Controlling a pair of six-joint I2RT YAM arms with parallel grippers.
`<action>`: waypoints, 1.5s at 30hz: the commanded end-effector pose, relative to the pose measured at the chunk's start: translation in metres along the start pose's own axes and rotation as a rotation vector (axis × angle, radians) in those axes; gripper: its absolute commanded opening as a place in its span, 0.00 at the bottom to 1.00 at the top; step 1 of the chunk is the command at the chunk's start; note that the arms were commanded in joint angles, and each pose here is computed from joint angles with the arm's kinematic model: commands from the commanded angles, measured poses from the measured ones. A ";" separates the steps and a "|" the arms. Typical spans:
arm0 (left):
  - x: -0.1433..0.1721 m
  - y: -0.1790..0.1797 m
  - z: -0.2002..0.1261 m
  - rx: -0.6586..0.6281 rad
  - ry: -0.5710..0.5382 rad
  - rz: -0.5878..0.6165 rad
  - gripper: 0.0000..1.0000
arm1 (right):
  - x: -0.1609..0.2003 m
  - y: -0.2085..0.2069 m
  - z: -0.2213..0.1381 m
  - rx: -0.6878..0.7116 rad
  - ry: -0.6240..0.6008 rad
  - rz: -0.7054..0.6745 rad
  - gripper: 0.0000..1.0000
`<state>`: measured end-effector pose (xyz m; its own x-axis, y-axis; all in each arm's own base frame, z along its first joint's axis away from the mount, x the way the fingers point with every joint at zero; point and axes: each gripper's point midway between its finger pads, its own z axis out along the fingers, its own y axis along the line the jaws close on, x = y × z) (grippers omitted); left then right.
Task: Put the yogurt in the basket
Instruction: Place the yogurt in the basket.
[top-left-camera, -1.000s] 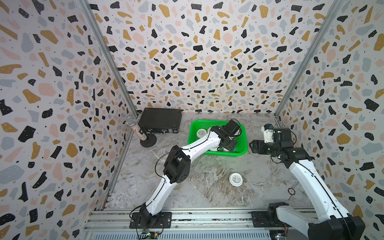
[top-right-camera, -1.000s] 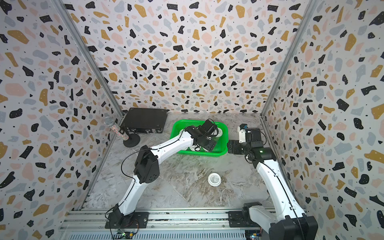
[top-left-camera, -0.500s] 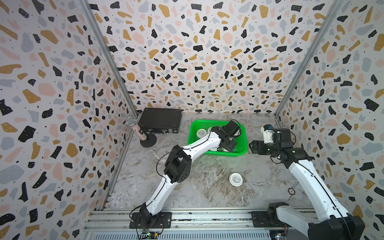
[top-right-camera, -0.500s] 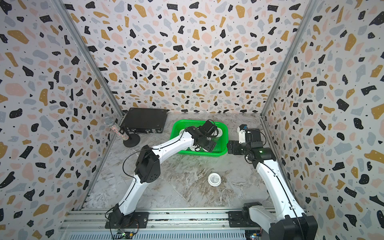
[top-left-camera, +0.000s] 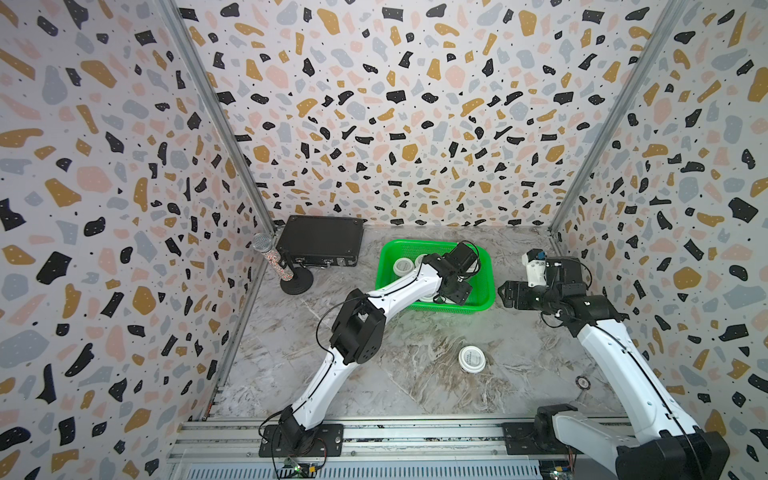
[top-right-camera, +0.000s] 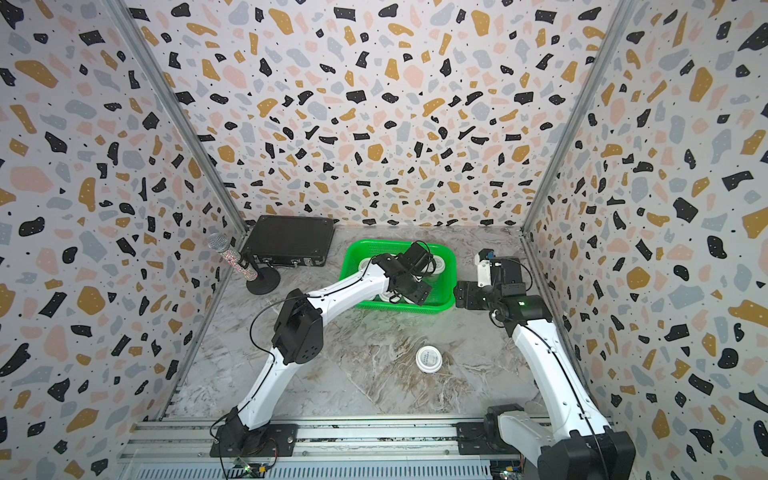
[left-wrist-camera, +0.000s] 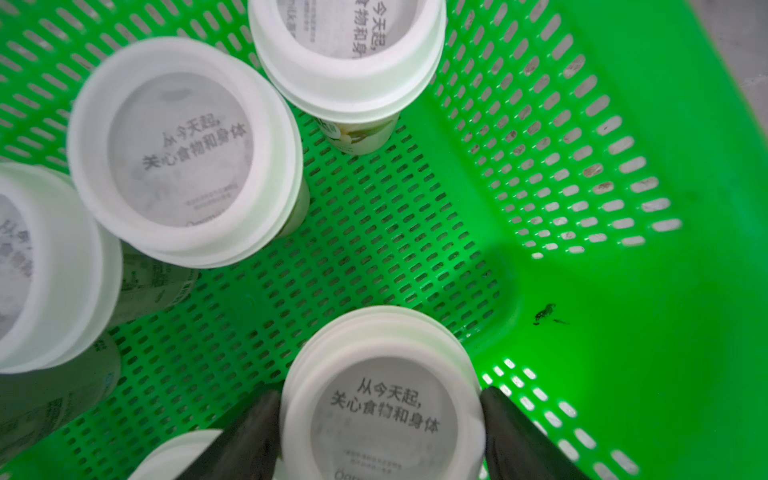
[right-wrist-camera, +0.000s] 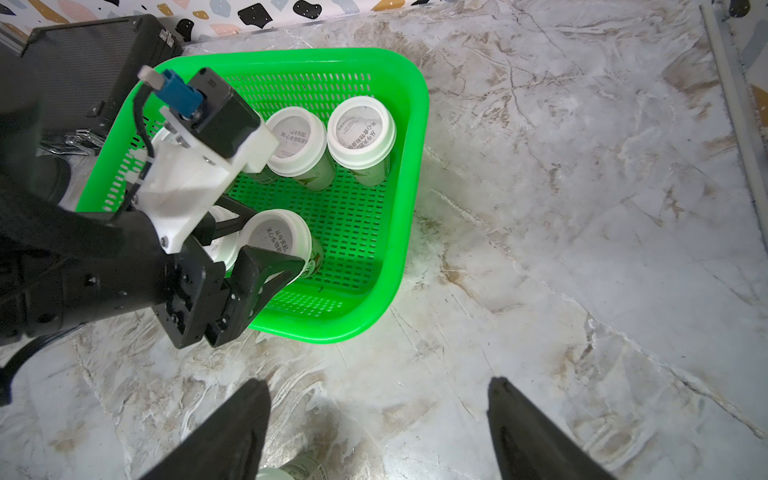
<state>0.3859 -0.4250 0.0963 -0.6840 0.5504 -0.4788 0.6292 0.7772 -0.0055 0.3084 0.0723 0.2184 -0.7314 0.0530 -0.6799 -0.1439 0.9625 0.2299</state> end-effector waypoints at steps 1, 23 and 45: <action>0.007 0.004 0.003 -0.002 0.024 0.009 0.79 | -0.002 0.002 -0.005 -0.012 -0.020 0.000 0.87; -0.019 0.005 -0.045 0.004 -0.066 0.031 0.90 | -0.002 0.003 -0.004 -0.020 -0.012 -0.006 0.87; -0.020 0.032 -0.167 0.035 -0.310 -0.058 0.93 | 0.047 0.030 0.001 -0.188 0.249 -0.024 0.85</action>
<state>0.3535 -0.3726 0.2324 -0.5954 0.4514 -0.6646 0.6339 0.7722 -0.0435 0.2881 0.0950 0.1879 -0.8371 -0.0198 -0.5467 -0.2292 0.9201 0.3176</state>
